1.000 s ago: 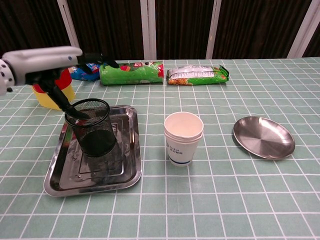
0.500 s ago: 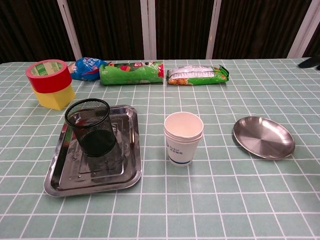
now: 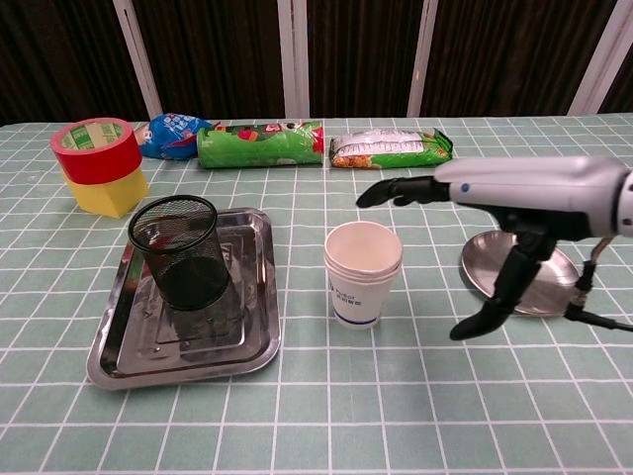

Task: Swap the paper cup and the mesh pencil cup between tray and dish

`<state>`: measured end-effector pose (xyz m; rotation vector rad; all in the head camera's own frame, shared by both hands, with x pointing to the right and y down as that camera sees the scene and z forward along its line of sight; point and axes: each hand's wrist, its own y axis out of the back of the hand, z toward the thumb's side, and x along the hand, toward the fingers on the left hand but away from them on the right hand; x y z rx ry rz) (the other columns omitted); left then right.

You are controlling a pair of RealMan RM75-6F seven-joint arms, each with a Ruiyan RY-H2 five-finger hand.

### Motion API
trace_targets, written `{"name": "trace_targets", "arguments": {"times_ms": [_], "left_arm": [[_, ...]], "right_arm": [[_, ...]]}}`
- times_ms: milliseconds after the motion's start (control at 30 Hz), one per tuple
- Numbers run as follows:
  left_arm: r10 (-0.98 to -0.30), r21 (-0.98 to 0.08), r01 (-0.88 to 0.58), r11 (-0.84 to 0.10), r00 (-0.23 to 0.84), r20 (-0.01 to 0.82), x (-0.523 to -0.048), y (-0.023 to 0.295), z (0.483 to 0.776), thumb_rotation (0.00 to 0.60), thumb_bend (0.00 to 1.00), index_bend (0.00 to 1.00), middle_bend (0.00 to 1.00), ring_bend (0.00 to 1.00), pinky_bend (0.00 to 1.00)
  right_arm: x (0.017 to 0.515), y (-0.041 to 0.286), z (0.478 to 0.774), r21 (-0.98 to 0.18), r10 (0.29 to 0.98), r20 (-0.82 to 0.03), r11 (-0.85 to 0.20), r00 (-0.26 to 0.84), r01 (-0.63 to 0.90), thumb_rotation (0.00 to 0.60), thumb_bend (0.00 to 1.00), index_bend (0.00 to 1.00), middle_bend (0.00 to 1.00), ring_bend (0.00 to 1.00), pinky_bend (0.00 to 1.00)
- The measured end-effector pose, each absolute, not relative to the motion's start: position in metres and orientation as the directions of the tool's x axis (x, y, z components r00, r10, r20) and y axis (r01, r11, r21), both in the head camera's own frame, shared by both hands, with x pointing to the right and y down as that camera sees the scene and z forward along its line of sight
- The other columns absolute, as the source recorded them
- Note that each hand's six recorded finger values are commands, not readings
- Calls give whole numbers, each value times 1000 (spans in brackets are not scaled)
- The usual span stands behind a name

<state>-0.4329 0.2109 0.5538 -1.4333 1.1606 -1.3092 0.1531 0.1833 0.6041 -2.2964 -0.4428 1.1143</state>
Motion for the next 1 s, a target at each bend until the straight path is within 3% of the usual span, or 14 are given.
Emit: {"name": "trace_targets", "arguments": {"times_ms": [467, 600, 867, 1000], "left_arm": [[-984, -979, -107, -175, -17, 177, -444, 207, 548, 600, 44, 177, 0, 0, 145], [-982, -977, -107, -182, -21, 185, -445, 206, 550, 600, 44, 187, 0, 0, 145], [-982, -976, -118, -183, -34, 188, -446, 206, 550, 600, 68, 205, 0, 0, 145], [-981, -973, -135, -186, -30, 192, -446, 206, 550, 600, 69, 207, 0, 0, 145]], "right_arm": [[115, 172, 628, -616, 524, -600, -785, 604, 70, 600, 0, 48, 7, 43, 13], [112, 167, 636, -623, 529, -611, -780, 589, 53, 600, 0, 141, 54, 106, 184], [107, 164, 645, -641, 544, -613, -767, 574, 43, 600, 81, 264, 230, 386, 519], [104, 163, 648, -650, 547, -608, -759, 576, 36, 600, 151, 312, 276, 422, 588]]}}
